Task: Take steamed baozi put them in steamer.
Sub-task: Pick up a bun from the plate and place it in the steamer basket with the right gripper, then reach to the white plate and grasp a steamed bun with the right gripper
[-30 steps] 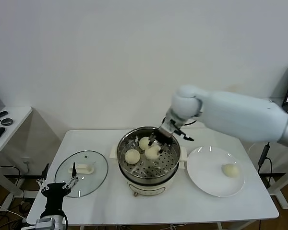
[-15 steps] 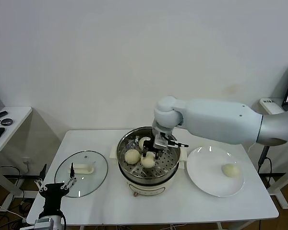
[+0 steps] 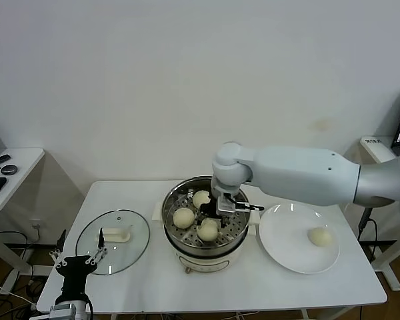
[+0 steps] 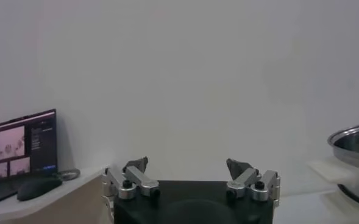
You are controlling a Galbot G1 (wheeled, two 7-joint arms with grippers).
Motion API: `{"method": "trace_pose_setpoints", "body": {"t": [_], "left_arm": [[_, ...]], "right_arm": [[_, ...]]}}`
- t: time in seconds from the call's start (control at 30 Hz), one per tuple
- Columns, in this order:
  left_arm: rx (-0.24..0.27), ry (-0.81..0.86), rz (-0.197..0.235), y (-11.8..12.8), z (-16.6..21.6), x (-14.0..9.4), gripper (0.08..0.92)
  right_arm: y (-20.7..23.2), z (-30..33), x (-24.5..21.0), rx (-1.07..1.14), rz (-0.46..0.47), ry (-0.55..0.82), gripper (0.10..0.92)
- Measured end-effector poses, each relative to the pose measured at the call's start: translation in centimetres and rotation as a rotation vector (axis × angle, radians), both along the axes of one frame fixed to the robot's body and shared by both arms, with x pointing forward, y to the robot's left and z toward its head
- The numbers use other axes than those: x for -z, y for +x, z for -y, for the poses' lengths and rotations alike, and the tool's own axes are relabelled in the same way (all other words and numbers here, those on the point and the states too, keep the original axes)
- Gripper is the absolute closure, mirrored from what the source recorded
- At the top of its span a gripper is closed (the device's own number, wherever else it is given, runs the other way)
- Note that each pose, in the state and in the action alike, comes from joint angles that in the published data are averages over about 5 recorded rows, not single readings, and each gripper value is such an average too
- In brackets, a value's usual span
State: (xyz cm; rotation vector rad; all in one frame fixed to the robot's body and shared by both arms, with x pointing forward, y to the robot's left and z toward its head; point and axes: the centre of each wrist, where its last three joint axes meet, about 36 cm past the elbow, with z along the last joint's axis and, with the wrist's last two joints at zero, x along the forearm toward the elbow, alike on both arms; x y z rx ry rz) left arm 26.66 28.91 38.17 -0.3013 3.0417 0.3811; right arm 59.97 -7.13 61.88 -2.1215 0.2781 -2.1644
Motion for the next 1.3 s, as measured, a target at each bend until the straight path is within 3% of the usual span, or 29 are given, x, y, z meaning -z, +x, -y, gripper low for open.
{"method": "trace_pose_setpoints", "body": {"t": [0.17,0.67,0.97,1.3], "left_arm": [[0.001,0.0,0.008,0.2,-0.1,-0.3,0.177],[0.03,0.0,0.015,0.8,0.2,-0.4,0.177],[0.045,0.0,0.014,1.3,0.4,-0.1,0.177],[0.047,0.01,0.004,1.2,0.3,0.2,0.177]], "right_arm": [[0.4,2.1,-2.5,0.085,0.024,0.031,0.206],[0.1,17.8,-5.3,0.795,0.019,0.108,0.2],[-0.1,26.9,-2.1,1.113,0.006,0.065,0.2],[0.3,33.7,3.8,1.285,-0.021,0.017,0.2]]}}
